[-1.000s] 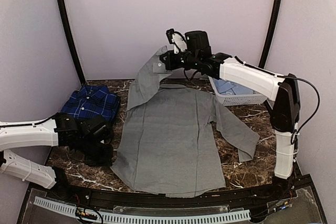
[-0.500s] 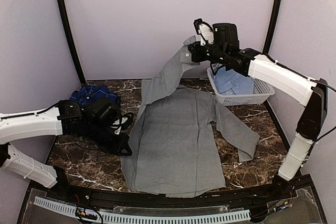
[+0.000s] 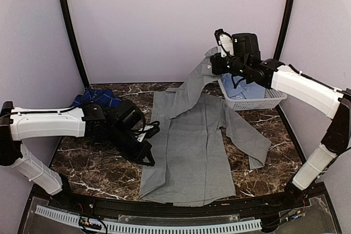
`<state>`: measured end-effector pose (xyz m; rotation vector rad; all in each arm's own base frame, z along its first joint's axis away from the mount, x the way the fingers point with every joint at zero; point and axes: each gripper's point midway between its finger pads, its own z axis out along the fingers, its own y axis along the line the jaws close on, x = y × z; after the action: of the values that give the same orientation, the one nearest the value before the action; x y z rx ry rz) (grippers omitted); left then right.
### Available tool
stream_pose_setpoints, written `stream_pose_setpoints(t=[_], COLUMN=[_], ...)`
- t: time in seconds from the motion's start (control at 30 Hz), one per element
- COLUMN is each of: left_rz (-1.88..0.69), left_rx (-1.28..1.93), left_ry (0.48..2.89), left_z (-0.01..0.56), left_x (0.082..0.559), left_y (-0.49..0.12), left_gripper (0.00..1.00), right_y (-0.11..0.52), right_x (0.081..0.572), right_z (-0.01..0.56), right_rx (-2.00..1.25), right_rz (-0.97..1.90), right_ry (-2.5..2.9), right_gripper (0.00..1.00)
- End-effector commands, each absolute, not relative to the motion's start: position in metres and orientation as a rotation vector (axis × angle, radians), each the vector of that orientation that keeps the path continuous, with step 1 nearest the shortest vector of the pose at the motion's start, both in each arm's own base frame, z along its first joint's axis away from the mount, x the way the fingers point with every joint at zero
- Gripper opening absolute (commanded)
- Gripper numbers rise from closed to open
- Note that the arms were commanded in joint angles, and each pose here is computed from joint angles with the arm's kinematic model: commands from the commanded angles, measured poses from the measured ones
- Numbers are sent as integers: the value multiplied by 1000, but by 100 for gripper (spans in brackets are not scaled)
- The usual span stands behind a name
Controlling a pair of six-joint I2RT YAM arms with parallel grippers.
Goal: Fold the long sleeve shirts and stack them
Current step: Fold the flattened shirt at the center of the board.
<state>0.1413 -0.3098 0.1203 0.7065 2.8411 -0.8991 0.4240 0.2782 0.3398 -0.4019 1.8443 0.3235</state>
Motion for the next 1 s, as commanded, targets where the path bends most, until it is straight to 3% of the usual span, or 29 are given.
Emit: stream_pose_setpoints(t=[0.0, 0.1, 0.2, 0.5, 0.97], left_rz=[-977, -943, -885, -753, -890], left_rx=[687, 627, 594, 486, 357], left_ry=[2741, 2727, 2748, 2787, 2785], left_z=[154, 164, 158, 129, 81], left_x=[152, 158, 160, 179, 232], left_y=[-326, -322, -314, -308, -339], left_gripper=[4, 14, 16, 13, 9], right_y=[257, 252, 253, 282, 311], right_x=[427, 429, 429, 414, 388], right_z=[351, 345, 341, 324, 261], right_rx=[-332, -317, -317, -449, -525], right_rz=[285, 282, 302, 470, 684], right_ry=[1818, 1833, 1840, 1868, 2024], right_gripper=[0, 0, 0, 0, 0])
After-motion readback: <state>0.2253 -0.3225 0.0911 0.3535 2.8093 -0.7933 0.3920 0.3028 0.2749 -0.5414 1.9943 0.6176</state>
